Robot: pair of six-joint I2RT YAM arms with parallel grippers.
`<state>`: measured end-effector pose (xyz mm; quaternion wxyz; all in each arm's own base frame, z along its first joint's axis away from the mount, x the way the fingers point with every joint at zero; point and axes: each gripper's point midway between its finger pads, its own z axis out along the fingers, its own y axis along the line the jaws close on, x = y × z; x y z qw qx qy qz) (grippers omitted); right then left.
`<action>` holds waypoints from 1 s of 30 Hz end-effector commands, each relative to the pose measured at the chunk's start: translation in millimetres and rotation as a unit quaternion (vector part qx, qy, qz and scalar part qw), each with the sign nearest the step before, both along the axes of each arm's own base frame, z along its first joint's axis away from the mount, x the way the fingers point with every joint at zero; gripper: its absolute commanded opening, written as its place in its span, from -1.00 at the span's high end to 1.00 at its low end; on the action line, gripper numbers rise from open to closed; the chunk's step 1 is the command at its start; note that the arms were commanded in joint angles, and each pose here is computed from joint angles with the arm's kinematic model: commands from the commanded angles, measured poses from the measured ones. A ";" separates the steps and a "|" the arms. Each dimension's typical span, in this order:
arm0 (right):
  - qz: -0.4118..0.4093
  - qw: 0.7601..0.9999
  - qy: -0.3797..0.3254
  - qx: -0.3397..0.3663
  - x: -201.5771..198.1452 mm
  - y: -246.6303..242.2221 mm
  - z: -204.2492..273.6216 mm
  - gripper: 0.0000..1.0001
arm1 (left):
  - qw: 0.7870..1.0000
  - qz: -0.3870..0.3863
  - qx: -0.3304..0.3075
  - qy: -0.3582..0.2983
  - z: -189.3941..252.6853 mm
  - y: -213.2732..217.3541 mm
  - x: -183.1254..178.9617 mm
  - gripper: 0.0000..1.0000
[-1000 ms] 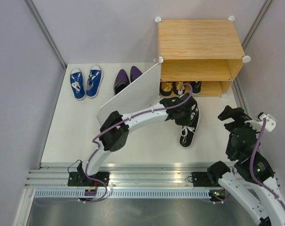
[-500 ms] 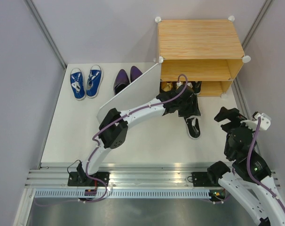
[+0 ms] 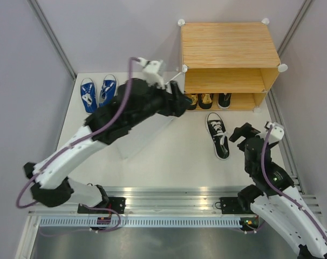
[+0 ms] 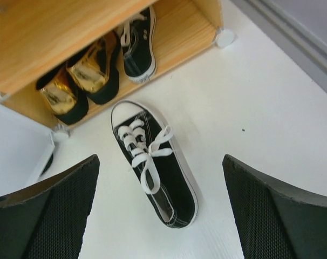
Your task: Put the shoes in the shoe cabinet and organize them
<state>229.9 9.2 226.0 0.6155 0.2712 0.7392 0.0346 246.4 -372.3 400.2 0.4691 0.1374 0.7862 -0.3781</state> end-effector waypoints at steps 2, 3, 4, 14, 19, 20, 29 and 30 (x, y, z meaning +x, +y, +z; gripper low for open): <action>0.060 0.997 0.043 -0.014 16.6 28.6 -17.9 -0.96 | 0.986 0.097 0.084 -0.103 16.2 100.9 -3.9 -0.49; 0.067 0.996 0.054 -0.021 19.1 32.1 -22.4 -0.96 | 0.981 0.122 0.104 -0.108 6.4 117.2 -2.3 -0.50; 0.080 0.993 0.071 -0.041 20.6 34.3 -27.5 -0.96 | 0.977 0.139 0.094 -0.131 21.0 143.8 -11.5 -0.50; 0.182 0.944 0.245 -0.126 47.8 77.5 -100.7 -0.96 | 0.929 0.293 0.106 -0.201 -17.9 253.1 -21.3 -0.58; 0.186 0.929 0.282 -0.153 50.0 74.2 -125.6 -0.96 | 0.919 0.306 0.131 -0.211 -35.4 260.8 -19.0 -0.64; 0.187 0.928 0.285 -0.153 50.6 73.9 -129.4 -0.96 | 0.919 0.303 0.136 -0.213 -36.5 258.9 -18.2 -0.65; 0.199 0.924 0.307 -0.114 65.3 69.8 -158.3 -0.96 | 0.927 0.283 0.129 -0.209 -39.0 251.2 -19.9 -0.68; 0.201 0.923 0.309 -0.113 66.5 69.6 -161.6 -0.96 | 0.927 0.283 0.129 -0.209 -38.7 251.5 -20.1 -0.68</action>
